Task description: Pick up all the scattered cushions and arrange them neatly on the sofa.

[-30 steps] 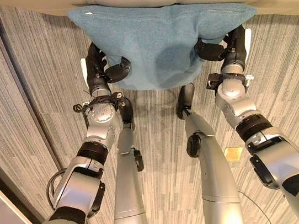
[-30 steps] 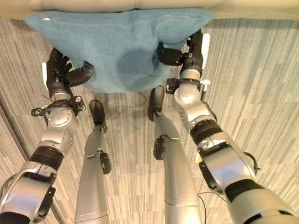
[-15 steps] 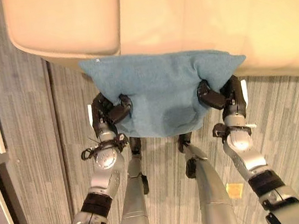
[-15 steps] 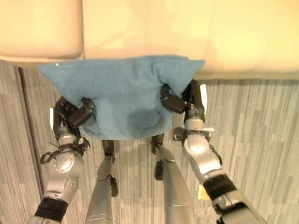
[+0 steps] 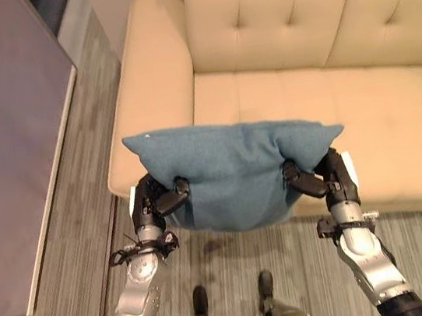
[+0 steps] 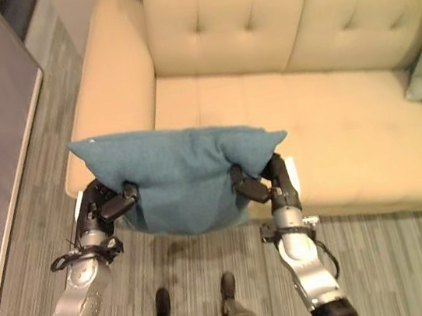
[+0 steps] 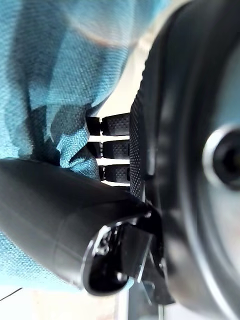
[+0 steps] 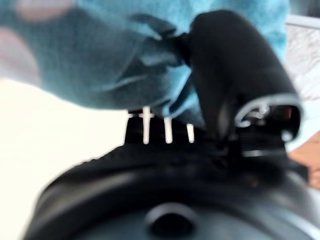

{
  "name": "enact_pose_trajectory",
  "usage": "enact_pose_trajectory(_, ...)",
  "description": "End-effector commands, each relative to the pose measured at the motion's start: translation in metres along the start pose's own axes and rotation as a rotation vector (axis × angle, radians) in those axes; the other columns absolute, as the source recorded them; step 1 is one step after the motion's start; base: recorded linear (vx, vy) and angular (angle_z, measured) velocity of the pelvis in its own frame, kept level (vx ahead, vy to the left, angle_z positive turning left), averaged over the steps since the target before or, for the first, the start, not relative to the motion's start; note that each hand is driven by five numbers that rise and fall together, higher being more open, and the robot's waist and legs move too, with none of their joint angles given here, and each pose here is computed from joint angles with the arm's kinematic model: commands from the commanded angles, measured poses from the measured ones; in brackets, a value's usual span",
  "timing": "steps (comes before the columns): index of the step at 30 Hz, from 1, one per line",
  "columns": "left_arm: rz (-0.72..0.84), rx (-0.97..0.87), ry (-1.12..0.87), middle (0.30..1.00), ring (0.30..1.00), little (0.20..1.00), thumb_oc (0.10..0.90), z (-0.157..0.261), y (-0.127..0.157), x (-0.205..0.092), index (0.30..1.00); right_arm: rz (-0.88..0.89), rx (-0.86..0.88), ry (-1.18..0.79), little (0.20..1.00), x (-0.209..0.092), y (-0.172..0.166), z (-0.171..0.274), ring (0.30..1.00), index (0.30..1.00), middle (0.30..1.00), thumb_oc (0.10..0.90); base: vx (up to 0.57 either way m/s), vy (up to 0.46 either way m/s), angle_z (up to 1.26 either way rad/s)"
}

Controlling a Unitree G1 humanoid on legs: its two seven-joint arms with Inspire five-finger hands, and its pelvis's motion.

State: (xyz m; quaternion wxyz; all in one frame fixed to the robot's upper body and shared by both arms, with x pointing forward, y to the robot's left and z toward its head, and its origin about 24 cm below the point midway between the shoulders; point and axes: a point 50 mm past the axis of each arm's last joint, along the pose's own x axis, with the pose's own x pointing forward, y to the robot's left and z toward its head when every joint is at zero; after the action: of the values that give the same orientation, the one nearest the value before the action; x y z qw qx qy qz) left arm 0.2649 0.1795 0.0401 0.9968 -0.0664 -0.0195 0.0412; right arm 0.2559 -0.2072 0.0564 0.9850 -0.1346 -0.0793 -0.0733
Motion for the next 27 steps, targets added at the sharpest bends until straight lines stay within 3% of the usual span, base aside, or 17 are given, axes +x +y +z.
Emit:
enact_pose_trajectory(1, -0.200, -0.050, -0.273, 0.300, 0.300, 0.300, 0.400, 0.044, -0.036, 0.000, 0.300, 0.041, -0.010, -0.272, 0.300, 0.002, -0.001, 0.048, 0.300, 0.300, 0.300, 0.400, 0.10, -0.095, -0.20)
enact_pose_trajectory(15, -0.212, -0.058, -0.224, 0.300, 0.300, 0.300, 0.400, 0.036, -0.045, -0.002, 0.300, -0.022, -0.010, -0.191, 0.300, -0.003, -0.009, 0.033, 0.300, 0.300, 0.300, 0.400, 0.02, 0.007, -0.09)
enact_pose_trajectory(27, -0.185, -0.004, -0.215, 0.300, 0.300, 0.300, 0.400, 0.035, -0.029, -0.006, 0.300, 0.071, 0.095, -0.199, 0.300, 0.002, 0.019, 0.039, 0.300, 0.300, 0.300, 0.400, 0.04, 0.135, -0.90)
